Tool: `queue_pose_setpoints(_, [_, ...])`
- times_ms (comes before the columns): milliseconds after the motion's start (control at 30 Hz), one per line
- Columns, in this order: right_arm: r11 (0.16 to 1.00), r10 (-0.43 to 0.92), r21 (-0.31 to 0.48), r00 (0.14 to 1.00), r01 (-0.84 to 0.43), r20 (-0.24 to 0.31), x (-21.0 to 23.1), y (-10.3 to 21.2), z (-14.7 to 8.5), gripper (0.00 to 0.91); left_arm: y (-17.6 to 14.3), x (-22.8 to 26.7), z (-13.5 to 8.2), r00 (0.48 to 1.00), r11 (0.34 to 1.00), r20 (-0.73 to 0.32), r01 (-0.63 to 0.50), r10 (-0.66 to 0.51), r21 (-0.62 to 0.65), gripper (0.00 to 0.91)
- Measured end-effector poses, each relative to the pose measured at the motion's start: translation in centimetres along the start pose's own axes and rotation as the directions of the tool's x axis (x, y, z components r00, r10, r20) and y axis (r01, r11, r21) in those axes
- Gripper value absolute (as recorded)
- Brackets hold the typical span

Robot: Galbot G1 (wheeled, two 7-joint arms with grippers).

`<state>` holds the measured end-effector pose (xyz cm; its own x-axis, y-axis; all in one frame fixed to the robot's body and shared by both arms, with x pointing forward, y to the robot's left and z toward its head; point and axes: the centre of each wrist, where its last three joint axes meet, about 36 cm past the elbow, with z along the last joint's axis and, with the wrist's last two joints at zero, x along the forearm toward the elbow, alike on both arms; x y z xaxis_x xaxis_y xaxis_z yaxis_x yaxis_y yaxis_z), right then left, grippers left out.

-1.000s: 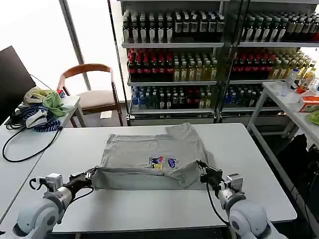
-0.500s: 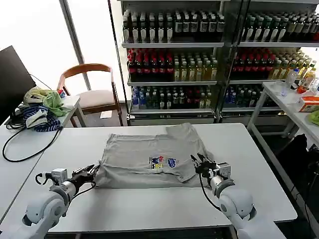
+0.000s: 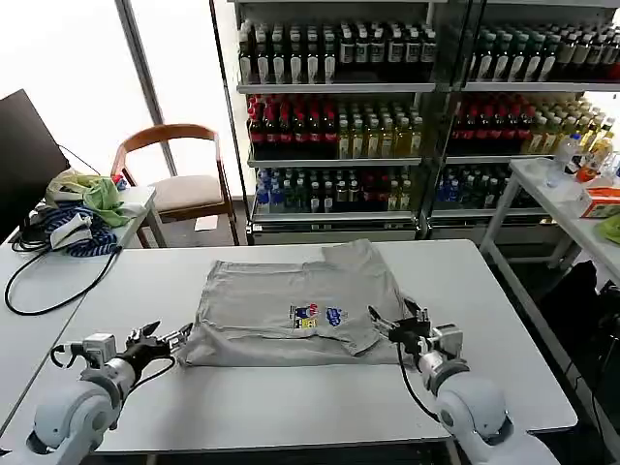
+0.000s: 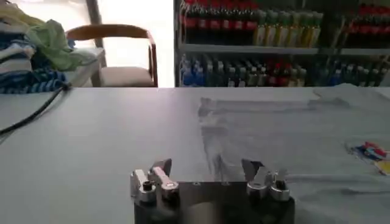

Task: Fold and organize the clothes.

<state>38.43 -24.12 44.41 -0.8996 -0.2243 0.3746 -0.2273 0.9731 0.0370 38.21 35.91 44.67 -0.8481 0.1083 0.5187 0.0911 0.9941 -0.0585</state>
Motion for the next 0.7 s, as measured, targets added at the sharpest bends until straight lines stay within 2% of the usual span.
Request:
queue_pose_setpoints(200, [1.000,0.019,-0.004,0.999,-0.019,-0.046,1.3,0.3,1.2,0.907,-0.5,0.6,2.0,1.000,1.000,-0.026,-0.001,0.001,0.020,0.907])
queue_pose_setpoints(467, [0.999,0.043,-0.013,0.994,-0.044,-0.101,2.0,0.3,2.6,0.907,-1.0,0.9,3.2,0.999,0.999,-0.033,-0.003,0.004,0.043,0.907])
queue_pose_setpoints(567, [0.998,0.052,-0.016,0.992,-0.055,-0.115,2.2,0.2,2.9,0.806,-1.3,0.9,3.7,0.999,0.999,-0.040,-0.007,0.009,0.050,0.907])
queue_pose_setpoints(633, [0.998,0.054,-0.019,0.990,-0.057,-0.127,2.3,0.2,3.1,0.776,-1.3,0.9,3.9,0.999,0.999,-0.042,-0.011,0.013,0.053,0.907])
queue_pose_setpoints(667, [0.998,0.055,-0.019,0.990,-0.058,-0.132,2.3,0.2,3.3,0.756,-1.4,0.9,4.0,0.999,0.998,-0.043,-0.011,0.014,0.055,0.867])
queue_pose_setpoints(700, [0.998,0.056,-0.020,0.989,-0.059,-0.137,2.3,0.2,3.4,0.524,-1.4,1.0,4.1,0.999,0.998,-0.044,-0.014,0.016,0.056,0.776])
